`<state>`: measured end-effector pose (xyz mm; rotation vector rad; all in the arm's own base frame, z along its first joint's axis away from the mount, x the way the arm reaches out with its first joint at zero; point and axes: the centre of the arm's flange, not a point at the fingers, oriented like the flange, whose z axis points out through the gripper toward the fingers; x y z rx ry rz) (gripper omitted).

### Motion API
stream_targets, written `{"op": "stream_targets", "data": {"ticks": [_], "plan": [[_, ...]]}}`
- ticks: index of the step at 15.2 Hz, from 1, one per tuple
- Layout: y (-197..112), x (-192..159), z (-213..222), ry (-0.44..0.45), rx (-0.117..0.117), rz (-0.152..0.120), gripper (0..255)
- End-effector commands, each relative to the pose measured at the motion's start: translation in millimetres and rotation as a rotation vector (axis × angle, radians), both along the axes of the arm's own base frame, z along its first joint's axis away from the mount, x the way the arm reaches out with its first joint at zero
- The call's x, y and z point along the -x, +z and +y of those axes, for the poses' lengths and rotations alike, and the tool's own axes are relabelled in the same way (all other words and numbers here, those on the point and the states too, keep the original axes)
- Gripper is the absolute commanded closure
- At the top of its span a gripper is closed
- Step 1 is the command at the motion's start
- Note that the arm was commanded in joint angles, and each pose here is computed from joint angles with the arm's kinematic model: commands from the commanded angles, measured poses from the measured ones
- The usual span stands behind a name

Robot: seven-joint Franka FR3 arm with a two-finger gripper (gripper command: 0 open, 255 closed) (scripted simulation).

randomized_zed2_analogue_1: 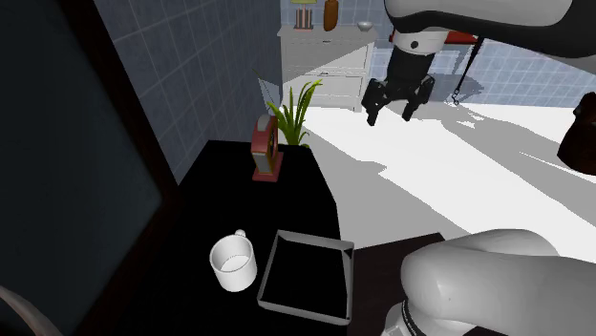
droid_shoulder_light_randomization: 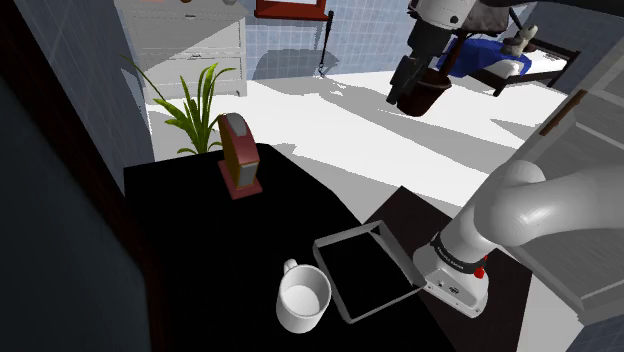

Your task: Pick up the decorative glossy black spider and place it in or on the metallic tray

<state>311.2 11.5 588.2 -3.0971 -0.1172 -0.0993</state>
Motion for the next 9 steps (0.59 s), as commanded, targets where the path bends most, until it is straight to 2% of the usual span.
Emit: {"op": "stream_targets", "data": {"ticks": [1,9], "plan": [[0,0,0,0.0,0.0,0.0,0],[-61,-28,80,0.025,-0.006,-0.002,0]]}}
